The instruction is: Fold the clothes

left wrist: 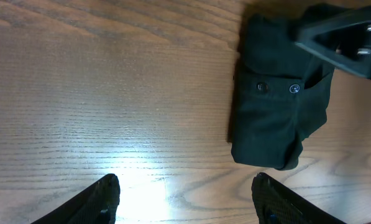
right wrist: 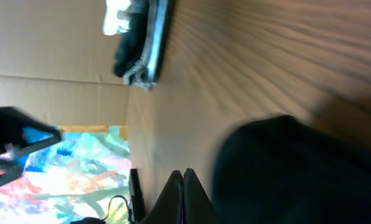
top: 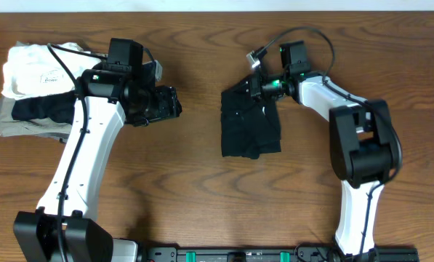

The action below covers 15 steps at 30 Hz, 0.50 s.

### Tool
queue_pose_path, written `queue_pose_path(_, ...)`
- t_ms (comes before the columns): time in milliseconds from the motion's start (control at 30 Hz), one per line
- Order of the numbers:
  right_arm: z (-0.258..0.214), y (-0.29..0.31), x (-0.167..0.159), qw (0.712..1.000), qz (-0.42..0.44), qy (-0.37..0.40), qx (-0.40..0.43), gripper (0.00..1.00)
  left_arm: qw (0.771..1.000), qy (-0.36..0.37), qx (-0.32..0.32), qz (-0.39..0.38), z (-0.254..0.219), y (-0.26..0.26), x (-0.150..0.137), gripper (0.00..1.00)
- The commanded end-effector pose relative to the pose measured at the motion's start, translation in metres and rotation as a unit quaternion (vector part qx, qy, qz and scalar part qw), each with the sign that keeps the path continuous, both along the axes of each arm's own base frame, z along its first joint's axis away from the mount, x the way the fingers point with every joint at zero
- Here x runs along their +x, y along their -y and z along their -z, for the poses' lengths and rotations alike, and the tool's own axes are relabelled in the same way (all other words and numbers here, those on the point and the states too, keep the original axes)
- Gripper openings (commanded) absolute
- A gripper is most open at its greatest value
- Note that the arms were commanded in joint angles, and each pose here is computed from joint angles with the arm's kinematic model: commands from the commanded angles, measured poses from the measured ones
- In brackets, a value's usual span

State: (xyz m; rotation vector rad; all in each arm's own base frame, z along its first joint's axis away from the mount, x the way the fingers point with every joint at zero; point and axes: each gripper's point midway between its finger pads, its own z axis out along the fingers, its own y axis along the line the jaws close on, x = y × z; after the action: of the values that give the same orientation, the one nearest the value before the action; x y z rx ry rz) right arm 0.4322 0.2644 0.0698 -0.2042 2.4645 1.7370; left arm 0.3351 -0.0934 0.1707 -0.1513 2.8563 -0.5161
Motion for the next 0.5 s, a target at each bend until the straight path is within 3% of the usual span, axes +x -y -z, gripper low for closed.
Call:
queue_pose_path(0,0.041,0.01,0.004,0.999,0.024,-0.042,-0.024,0.01,1.0,-0.005,0.008,0.001,0.005,-0.003,0.0,0.7)
queue_pose_path(200,0.058,0.036,0.02,0.997,0.058,-0.046,-0.035,0.01,1.0,-0.005,0.008,0.001,0.005,-0.003,0.0,0.7)
queue_pose_path(467,-0.028,0.061,0.043,0.996,0.083,0.035,-0.008,0.01,1.0,-0.005,0.008,0.001,0.005,-0.003,0.0,0.7)
